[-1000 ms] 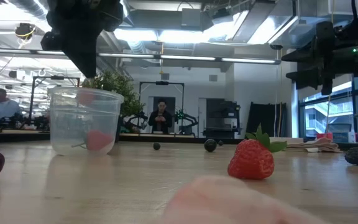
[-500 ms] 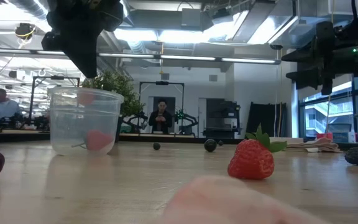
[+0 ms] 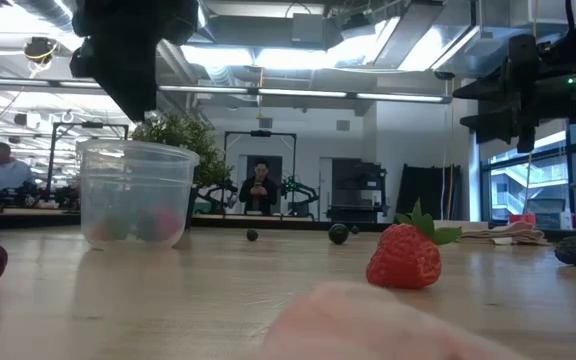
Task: Pick and placing Produce into tupperware
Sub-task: Put the blackberry into the container
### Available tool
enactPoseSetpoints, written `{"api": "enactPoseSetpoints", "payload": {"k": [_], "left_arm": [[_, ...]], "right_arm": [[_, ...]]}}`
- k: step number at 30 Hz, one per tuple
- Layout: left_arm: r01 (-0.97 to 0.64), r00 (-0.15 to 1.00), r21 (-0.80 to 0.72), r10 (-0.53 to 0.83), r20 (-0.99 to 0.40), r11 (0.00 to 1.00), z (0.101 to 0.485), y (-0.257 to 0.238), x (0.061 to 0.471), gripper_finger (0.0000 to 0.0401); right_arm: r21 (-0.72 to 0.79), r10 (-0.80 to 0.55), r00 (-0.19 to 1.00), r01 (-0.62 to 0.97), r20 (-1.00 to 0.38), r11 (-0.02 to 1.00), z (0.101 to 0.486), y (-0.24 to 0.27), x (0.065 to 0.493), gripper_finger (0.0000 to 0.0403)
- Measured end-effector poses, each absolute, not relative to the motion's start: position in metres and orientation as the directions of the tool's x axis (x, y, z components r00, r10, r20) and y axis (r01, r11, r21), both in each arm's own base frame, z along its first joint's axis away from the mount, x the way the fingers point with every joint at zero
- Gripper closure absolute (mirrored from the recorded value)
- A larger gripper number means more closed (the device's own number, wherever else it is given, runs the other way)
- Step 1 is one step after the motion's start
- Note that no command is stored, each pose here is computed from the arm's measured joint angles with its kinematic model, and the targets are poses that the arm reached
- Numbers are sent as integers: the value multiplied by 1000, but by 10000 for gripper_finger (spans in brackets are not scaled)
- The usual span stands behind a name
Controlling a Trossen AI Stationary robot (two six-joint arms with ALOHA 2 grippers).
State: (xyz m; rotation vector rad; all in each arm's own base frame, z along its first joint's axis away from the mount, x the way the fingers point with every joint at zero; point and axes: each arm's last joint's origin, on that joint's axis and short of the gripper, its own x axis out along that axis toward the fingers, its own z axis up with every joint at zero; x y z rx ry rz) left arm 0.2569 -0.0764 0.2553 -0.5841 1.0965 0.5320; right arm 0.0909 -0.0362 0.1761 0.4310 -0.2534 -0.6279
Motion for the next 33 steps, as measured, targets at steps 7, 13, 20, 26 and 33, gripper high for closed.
{"api": "enactPoseSetpoints", "payload": {"k": [7,13,20,26,33], "left_arm": [[-436,487,-257,-14,-873,863,300,-95,266,214],[-348,553,-332,-94,-828,877,328,-114,263,207],[-344,495,-429,-227,-839,835,327,-136,254,218],[-323,415,-388,-240,-878,863,308,-169,250,234],[-228,330,-239,-156,-931,944,266,-208,255,252]], "right_arm": [[465,-614,783,509,100,724,176,-36,91,108],[465,-614,783,509,100,724,176,-36,91,108],[465,-614,783,509,100,725,176,-36,91,108],[464,-614,783,509,100,725,176,-36,91,108],[465,-614,783,509,100,724,176,-36,91,108]]}}
